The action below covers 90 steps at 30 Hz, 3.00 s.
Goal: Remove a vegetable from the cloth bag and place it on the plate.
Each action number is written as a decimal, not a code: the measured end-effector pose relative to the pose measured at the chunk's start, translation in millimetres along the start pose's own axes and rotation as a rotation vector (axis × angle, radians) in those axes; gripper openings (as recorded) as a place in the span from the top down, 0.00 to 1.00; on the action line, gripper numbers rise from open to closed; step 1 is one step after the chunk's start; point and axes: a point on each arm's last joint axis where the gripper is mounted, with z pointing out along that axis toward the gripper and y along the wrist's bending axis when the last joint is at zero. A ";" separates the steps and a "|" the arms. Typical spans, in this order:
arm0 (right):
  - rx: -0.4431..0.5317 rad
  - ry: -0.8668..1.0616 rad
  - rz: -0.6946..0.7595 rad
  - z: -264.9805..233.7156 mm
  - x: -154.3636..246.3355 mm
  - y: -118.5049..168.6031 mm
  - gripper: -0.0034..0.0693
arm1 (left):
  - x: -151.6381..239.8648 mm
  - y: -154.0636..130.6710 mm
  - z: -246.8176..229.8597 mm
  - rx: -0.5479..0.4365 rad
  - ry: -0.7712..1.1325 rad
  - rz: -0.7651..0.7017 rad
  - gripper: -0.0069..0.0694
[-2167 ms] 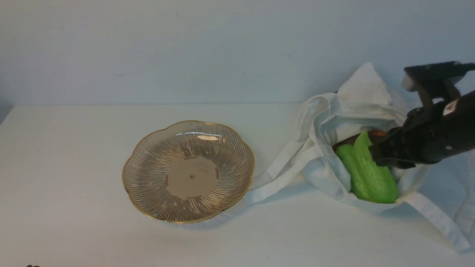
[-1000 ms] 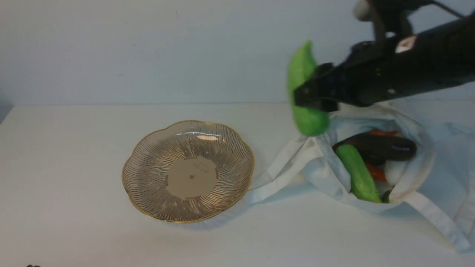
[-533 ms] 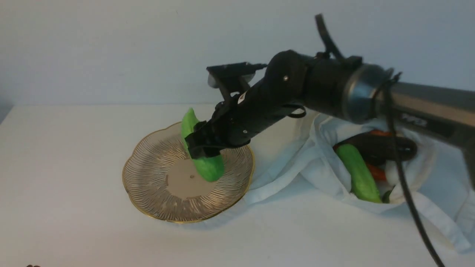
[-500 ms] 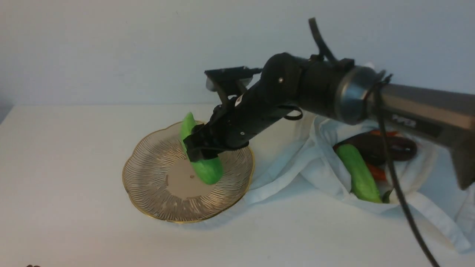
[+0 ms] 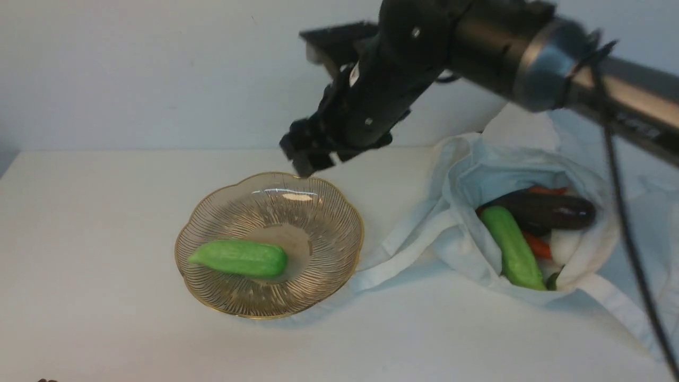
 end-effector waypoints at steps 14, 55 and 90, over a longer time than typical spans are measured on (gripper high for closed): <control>0.150 -0.369 0.078 -200.5 97.9 -10.5 0.97 | 0.0 0.0 0.0 0.000 0.000 0.000 0.92; 0.343 -1.019 0.107 -175.8 366.9 -34.7 0.97 | 0.0 0.0 0.0 0.000 0.000 0.000 0.92; 0.613 -0.756 0.334 -105.0 418.1 -60.9 0.97 | 0.0 0.0 0.0 0.000 0.000 0.000 0.92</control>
